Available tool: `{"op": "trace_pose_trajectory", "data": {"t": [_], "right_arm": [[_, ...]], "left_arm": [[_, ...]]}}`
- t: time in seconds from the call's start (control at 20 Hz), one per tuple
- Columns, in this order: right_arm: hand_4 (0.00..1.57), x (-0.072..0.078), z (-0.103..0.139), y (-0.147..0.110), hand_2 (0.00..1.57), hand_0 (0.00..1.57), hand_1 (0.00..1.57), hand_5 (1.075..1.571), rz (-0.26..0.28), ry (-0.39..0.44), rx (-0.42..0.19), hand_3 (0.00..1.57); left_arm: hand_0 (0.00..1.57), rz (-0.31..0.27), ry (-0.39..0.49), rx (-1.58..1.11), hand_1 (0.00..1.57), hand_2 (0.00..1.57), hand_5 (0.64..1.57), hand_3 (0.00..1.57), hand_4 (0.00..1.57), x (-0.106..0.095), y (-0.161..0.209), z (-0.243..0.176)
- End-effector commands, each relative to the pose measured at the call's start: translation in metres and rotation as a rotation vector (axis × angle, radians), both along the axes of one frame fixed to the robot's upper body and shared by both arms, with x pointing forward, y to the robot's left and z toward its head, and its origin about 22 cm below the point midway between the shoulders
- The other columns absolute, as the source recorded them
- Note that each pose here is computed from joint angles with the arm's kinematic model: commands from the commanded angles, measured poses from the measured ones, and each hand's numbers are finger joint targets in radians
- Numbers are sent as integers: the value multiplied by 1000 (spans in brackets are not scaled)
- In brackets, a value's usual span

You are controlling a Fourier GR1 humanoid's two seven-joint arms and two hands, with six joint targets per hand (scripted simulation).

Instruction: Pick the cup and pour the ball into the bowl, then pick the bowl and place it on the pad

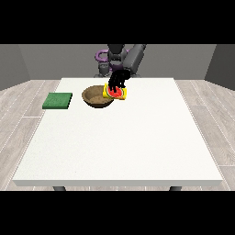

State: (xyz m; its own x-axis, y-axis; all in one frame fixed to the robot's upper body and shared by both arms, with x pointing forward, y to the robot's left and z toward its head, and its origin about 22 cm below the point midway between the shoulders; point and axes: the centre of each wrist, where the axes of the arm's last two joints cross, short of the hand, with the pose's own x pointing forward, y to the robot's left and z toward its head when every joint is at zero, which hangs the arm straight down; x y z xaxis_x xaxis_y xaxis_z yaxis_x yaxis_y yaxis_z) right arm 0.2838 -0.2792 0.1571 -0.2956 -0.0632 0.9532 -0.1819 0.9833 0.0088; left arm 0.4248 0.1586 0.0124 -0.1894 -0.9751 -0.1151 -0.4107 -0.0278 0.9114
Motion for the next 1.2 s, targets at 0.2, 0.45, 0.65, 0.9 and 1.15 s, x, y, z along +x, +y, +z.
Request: {"op": "trace_pose_trajectory", "data": {"t": [0.2,0.45,0.65,0.9,1.15], "right_arm": [[375,4,-30,-15,0,0,0,1566,-6,105,1,0],[379,11,-51,-8,0,0,0,1566,-54,118,15,0],[378,16,-42,-31,0,0,0,1564,-68,110,29,0],[360,3,-43,-34,0,0,0,1564,-101,137,31,0],[364,-6,-46,-30,0,0,0,1564,-122,141,18,0]], "left_arm": [[1494,-10,-26,540,1494,1571,1525,1571,963,10,-12,14],[1500,-69,-45,637,1500,1571,1509,1571,1045,-12,-75,-1],[1499,-70,-23,635,1499,1571,1507,1571,1059,-21,-91,0],[1271,-30,78,125,1271,1533,1490,1477,960,-21,-59,-9],[1186,87,9,-260,1186,1571,1570,1571,736,-2,-1,19]]}}
